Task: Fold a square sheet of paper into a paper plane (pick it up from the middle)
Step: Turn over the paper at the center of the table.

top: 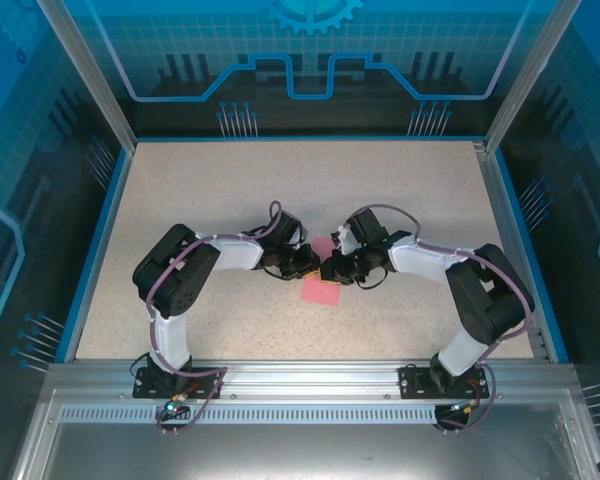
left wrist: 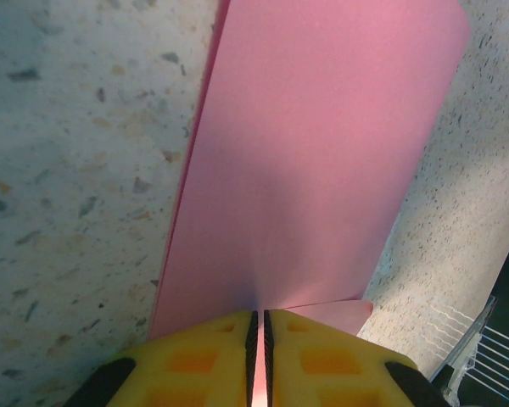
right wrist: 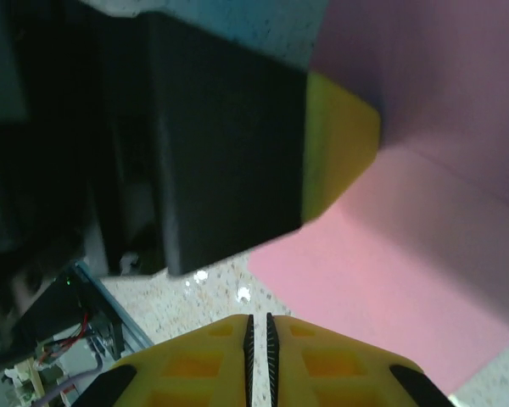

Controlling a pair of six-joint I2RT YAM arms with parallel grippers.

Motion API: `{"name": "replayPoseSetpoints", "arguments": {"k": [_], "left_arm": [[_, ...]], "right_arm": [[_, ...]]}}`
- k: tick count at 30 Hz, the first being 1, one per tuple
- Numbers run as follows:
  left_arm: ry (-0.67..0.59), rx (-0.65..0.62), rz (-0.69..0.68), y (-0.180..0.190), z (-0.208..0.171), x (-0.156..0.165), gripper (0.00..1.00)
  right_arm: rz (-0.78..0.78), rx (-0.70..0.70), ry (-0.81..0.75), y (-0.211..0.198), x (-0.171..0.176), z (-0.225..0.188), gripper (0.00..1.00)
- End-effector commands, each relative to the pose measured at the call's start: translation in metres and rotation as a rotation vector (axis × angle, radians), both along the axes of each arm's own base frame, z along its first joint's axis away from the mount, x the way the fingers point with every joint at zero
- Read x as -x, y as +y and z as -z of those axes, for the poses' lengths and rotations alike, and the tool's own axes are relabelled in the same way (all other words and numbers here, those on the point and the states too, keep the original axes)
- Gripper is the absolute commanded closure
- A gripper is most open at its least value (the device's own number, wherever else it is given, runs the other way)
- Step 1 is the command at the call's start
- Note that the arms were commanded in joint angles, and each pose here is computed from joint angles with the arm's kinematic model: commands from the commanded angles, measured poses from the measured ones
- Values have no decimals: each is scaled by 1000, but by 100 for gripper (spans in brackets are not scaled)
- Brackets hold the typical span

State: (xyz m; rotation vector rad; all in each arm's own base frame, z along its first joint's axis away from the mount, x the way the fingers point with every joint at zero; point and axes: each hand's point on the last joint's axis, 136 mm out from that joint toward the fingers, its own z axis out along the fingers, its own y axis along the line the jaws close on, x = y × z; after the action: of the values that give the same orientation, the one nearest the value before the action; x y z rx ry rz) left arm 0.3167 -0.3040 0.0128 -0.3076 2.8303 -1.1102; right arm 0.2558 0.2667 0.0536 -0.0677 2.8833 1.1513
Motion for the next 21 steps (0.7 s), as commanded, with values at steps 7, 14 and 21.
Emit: {"name": "replayPoseSetpoints", "arguments": {"k": [7,14,21], "left_arm": [[83,-129,-6,20,40,18,85],[88,-132,-6,20,41,19,85],[86,-152,-16,24,44,19,86]], "right_arm": [[49,50,58,12,-7,25,86],[71,63,74,11,-8,42,87],[33,115,139,-6,21,59,87]]}}
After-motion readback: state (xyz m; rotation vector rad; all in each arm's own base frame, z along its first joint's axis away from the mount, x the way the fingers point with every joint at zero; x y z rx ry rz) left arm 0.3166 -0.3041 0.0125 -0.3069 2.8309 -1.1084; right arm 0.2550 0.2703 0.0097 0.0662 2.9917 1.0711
